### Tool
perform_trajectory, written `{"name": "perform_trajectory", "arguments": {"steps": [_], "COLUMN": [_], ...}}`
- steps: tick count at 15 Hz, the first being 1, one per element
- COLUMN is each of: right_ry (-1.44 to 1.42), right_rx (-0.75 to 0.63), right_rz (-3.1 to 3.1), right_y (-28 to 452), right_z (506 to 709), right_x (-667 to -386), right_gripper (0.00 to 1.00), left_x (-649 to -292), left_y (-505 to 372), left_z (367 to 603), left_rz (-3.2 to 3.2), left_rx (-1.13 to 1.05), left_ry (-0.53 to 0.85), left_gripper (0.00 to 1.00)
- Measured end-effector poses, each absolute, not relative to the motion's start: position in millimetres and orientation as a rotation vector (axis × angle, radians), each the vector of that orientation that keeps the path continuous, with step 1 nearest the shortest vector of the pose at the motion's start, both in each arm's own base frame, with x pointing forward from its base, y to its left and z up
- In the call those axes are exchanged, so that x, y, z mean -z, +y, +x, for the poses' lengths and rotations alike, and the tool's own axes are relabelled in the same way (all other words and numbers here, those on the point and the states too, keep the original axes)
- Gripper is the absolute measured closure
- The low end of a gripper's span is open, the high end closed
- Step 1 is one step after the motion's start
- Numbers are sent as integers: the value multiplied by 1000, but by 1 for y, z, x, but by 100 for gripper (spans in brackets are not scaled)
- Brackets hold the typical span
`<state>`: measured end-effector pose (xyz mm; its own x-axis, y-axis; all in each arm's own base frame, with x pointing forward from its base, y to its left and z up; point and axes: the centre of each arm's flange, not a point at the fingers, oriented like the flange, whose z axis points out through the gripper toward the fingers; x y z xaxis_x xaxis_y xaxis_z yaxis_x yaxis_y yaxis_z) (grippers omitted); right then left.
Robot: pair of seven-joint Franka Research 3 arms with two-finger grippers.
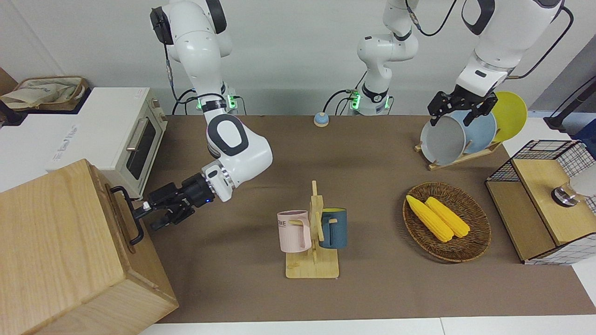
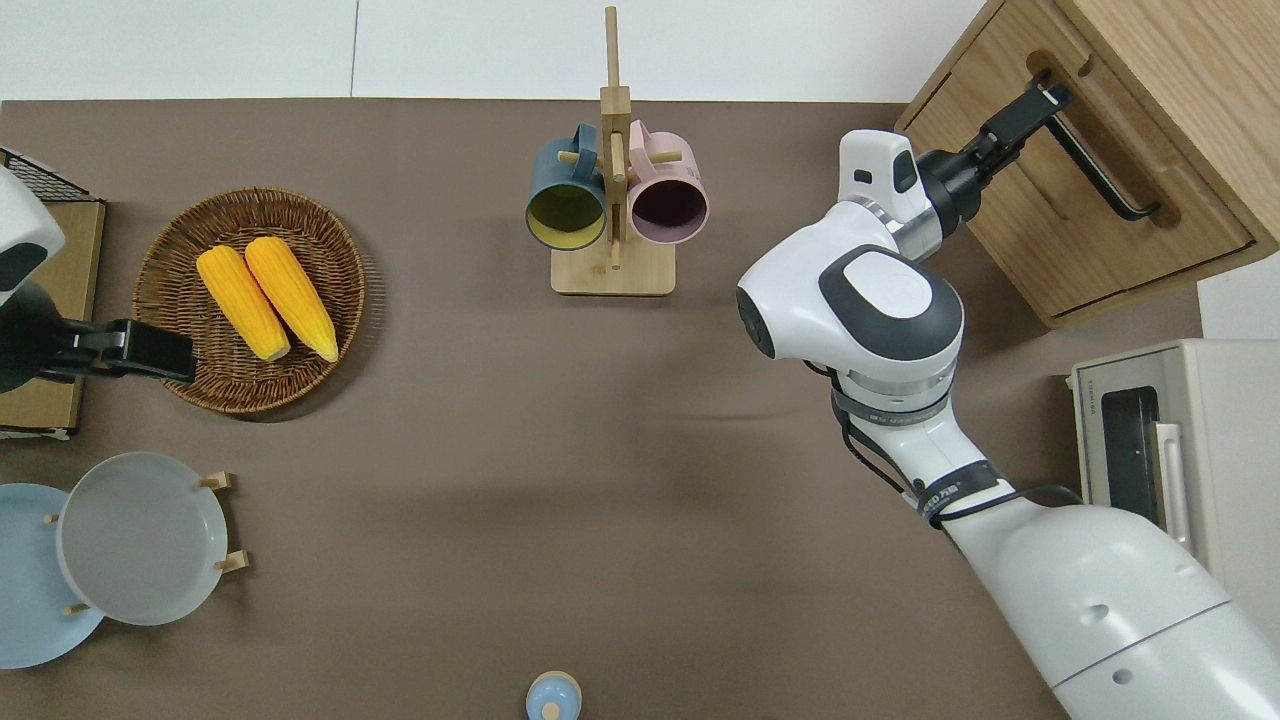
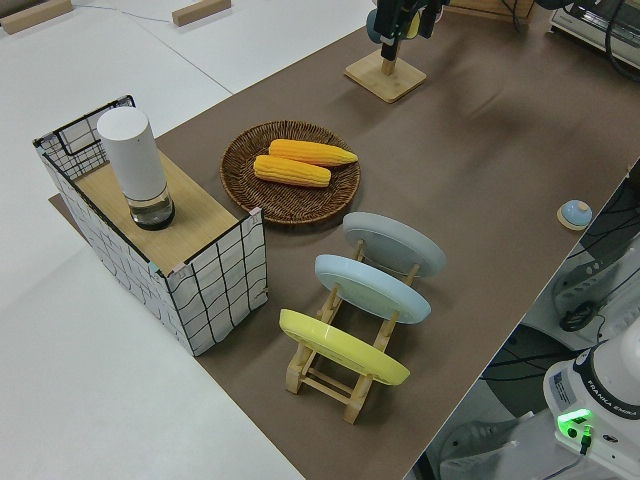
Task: Slide drawer open with right arm
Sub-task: 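Close the right gripper around the black drawer handle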
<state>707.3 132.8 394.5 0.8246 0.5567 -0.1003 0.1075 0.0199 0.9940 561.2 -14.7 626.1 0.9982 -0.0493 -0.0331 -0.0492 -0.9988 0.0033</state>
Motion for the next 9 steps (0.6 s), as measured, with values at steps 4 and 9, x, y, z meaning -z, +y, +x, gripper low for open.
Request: {"name": "perform_trajectory", "arguments": {"steps": [4,9], "right_ry": [548,543], "right_rx": [-377,-374], "right_rz": [1492,1477], "right_y": [123,115], "right_z": [711,714], "right_x": [-388,-389], "right_gripper": [2,32], "left_x": [-626,-626], "left_y": [-15,-15], "left_z": [561,561], "left_rz": [3138,3138], "left_rx": [52,52], "left_ry": [-77,-77], "left_gripper": [0,0]}}
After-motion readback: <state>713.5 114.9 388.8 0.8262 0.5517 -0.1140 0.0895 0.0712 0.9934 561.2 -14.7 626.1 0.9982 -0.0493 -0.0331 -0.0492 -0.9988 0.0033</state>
